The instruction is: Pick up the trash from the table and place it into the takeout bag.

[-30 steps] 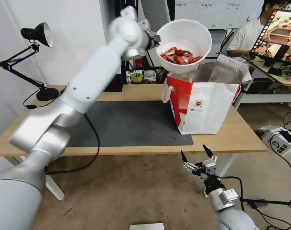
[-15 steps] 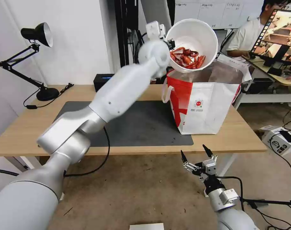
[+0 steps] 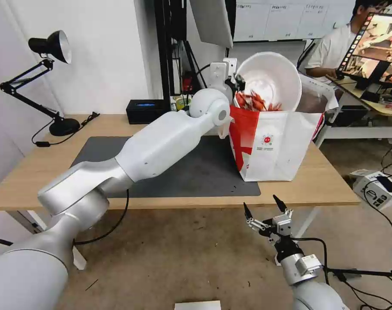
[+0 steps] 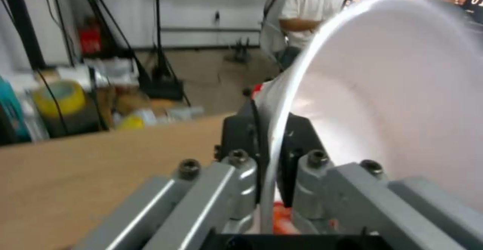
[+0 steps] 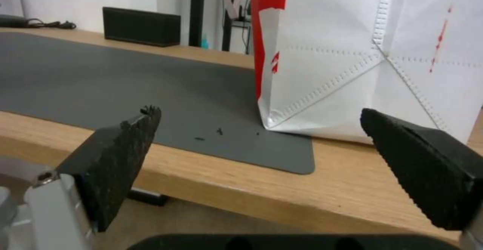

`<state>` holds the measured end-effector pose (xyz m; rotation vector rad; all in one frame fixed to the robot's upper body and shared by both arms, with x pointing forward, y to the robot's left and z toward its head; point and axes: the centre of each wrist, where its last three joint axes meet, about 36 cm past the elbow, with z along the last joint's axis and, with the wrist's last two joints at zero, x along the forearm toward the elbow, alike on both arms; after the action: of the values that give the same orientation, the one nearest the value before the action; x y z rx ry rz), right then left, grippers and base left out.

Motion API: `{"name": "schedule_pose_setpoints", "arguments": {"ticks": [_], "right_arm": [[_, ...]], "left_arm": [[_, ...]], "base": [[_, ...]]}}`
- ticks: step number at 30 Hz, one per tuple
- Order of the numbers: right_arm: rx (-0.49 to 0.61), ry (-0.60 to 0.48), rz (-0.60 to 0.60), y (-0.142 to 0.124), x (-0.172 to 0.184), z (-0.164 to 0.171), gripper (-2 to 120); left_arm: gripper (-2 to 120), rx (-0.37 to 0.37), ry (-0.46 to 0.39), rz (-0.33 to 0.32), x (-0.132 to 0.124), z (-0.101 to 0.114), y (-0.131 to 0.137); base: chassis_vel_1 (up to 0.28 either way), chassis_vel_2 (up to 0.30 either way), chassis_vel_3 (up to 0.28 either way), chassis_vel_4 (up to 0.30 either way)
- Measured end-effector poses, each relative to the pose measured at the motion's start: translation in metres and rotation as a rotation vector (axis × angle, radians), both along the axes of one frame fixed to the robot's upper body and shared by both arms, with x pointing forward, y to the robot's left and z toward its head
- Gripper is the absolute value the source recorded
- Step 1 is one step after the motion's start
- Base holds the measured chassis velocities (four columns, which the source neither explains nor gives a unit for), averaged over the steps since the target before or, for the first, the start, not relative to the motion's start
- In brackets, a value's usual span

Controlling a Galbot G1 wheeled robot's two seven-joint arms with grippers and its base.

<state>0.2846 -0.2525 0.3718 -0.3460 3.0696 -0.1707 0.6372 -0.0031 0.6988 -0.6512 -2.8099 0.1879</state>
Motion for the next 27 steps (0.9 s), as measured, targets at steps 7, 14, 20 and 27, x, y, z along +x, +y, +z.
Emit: {"name": "schedule_pose_setpoints", "arguments": {"ticks": [7, 14, 20, 27], "right_arm": [[0.0, 0.0, 0.0, 0.0, 0.0, 0.0, 100], [0.0, 0.0, 0.0, 0.0, 0.0, 0.0, 100], [0.0, 0.0, 0.0, 0.0, 0.0, 0.0, 100], [0.0, 0.0, 0.0, 0.0, 0.0, 0.0, 100]], "left_arm": [[35, -0.017, 0.169, -0.046, 0.005, 0.04, 0.013], [59, -0.033, 0.154, -0.043, 0.001, 0.053, 0.035], [84, -0.07, -0.071, -0.01, -0.038, 0.002, 0.103], [99, -0.116, -0.276, 0.09, -0.099, -0.078, 0.205]], "base": [[0.0, 0.0, 0.0, 0.0], [0.0, 0.0, 0.0, 0.0], [0.0, 0.0, 0.0, 0.0], [0.0, 0.0, 0.0, 0.0]]}}
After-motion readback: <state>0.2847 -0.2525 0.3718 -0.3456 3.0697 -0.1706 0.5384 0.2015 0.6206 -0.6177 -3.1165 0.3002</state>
